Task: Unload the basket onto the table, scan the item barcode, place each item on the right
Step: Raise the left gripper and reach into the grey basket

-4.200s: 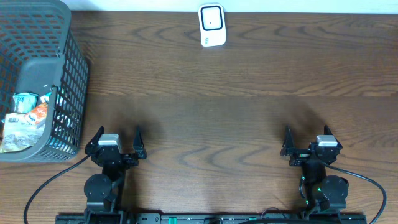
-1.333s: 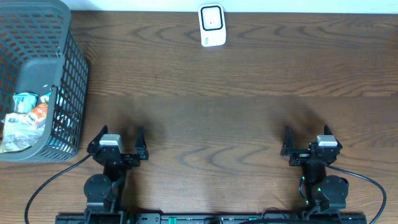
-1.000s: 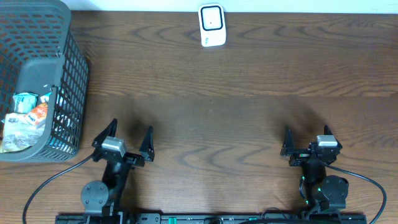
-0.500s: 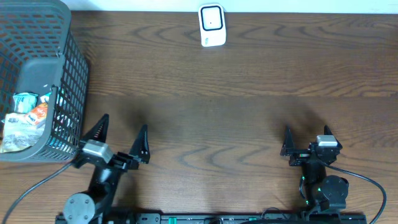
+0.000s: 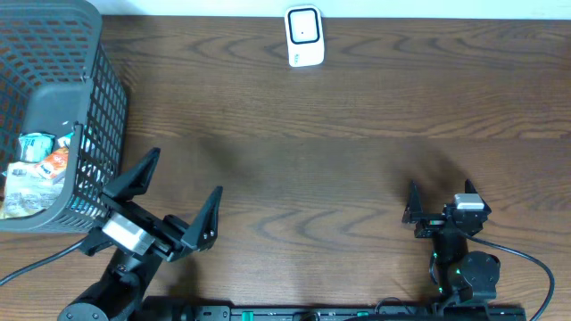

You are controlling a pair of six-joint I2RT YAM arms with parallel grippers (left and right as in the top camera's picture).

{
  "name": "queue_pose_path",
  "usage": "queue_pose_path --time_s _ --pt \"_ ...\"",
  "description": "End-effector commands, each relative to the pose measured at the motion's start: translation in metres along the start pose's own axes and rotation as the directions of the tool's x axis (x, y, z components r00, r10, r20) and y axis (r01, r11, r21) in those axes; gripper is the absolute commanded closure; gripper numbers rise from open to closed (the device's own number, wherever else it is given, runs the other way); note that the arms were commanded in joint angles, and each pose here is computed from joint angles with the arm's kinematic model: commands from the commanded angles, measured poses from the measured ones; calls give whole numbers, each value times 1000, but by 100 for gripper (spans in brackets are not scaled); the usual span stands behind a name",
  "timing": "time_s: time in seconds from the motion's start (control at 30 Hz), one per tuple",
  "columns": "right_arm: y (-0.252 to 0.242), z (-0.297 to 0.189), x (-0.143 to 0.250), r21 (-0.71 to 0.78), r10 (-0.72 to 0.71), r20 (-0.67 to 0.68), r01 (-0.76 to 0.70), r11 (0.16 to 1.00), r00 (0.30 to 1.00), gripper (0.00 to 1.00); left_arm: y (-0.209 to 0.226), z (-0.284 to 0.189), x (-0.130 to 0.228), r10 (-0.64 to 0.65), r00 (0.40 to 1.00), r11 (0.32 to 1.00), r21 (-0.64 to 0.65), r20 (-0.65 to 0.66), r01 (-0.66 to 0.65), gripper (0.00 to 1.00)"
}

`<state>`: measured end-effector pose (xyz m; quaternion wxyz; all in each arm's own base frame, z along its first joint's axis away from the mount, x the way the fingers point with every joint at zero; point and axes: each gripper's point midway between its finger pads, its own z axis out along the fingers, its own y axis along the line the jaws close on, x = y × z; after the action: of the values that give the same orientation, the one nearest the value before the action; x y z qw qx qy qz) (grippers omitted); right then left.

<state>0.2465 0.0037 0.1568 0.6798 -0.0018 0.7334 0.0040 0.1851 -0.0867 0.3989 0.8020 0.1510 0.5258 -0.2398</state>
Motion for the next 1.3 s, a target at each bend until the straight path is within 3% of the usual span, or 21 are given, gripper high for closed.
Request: queue_pose_path --time_s 0.0,0.07,0.2,0.27,0.37,0.5,0.63,0.8,0.97,1.27 --pt "1 0 0 -3 -14 1 14 1000 1000 1 26 2 -33 28 998 986 -167 56 -18 2" --pt "1 0 0 -2 -14 1 14 1000 1000 1 42 6 -37 -3 1000 966 -258 11 6 2" --pt "1 0 0 -2 -14 1 14 1000 1000 1 62 24 -26 -120 963 934 -356 -243 26 2" --pt "1 0 0 -2 -14 1 14 1000 1000 1 59 37 -17 -133 910 951 -308 -392 6 2" --pt "1 0 0 -2 -14 1 14 1000 1000 1 38 56 -12 -169 845 980 -177 -507 90 2" --pt "1 0 0 -2 -14 1 14 1000 1000 1 46 76 -10 -180 833 980 -167 -523 107 2" --pt "1 0 0 -2 -14 1 14 1000 1000 1 57 94 -22 -157 866 982 -169 -474 85 2" --pt "1 0 0 -2 -14 1 14 1000 1000 1 93 120 -57 -140 919 953 -303 -369 24 2" --pt "1 0 0 -2 -14 1 14 1000 1000 1 116 150 -67 -184 888 935 -355 -422 26 2" --pt "1 0 0 -3 -14 1 14 1000 1000 1 236 145 -54 -258 841 689 -701 -475 -185 2"
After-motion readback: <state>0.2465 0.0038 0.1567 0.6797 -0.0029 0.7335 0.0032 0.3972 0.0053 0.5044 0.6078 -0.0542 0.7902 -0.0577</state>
